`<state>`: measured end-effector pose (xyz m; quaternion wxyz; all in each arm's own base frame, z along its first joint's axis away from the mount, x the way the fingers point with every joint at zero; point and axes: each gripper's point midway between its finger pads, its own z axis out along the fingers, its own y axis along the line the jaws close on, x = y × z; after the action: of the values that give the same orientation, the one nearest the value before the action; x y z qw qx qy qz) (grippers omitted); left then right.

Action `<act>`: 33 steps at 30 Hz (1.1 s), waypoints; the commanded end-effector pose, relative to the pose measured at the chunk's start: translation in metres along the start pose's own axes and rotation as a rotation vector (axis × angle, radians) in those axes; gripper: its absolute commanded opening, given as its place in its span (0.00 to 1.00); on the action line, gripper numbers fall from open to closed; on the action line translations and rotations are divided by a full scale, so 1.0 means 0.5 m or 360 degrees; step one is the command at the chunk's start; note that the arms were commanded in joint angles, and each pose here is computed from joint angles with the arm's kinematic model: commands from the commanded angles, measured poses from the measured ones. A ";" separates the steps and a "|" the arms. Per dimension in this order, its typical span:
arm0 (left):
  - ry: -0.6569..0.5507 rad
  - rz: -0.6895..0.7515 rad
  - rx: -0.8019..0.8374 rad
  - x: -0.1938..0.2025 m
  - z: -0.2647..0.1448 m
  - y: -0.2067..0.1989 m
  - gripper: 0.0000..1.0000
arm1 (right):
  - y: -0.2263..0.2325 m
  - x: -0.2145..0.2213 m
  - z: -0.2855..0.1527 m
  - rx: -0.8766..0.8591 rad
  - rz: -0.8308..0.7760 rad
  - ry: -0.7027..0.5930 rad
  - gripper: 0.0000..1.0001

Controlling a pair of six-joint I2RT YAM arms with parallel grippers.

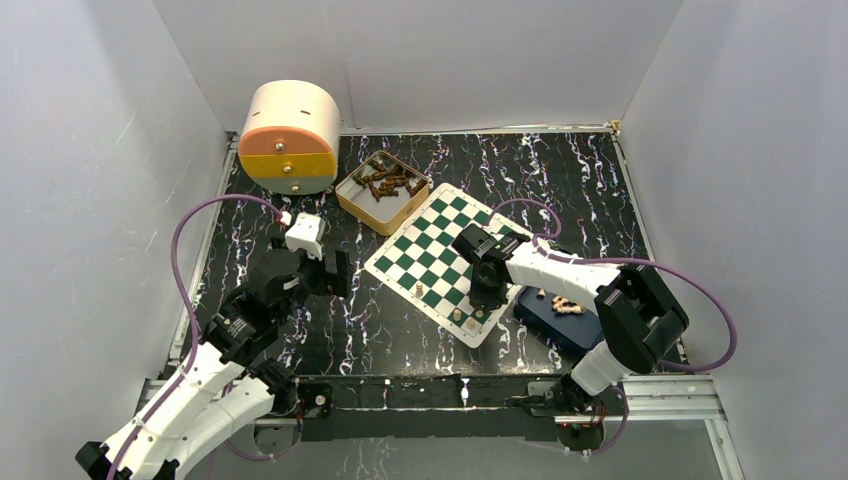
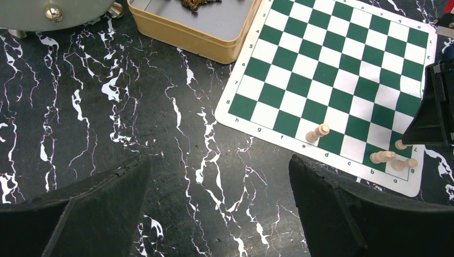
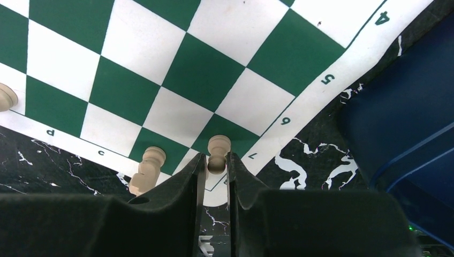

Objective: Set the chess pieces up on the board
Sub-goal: Place the chess piece on the chessboard, then pick up the chess piece from the storage box.

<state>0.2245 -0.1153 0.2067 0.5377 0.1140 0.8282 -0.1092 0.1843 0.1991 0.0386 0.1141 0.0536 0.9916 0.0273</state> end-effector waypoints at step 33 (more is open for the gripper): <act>0.0014 -0.0006 0.0039 0.006 0.007 -0.011 0.97 | -0.137 -0.172 -0.161 0.0254 0.0115 -0.0450 0.34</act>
<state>0.2243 -0.1164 0.2057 0.5355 0.1160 0.8292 -0.1107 0.2275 0.1586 0.1044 0.2076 0.0694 0.9752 -0.0327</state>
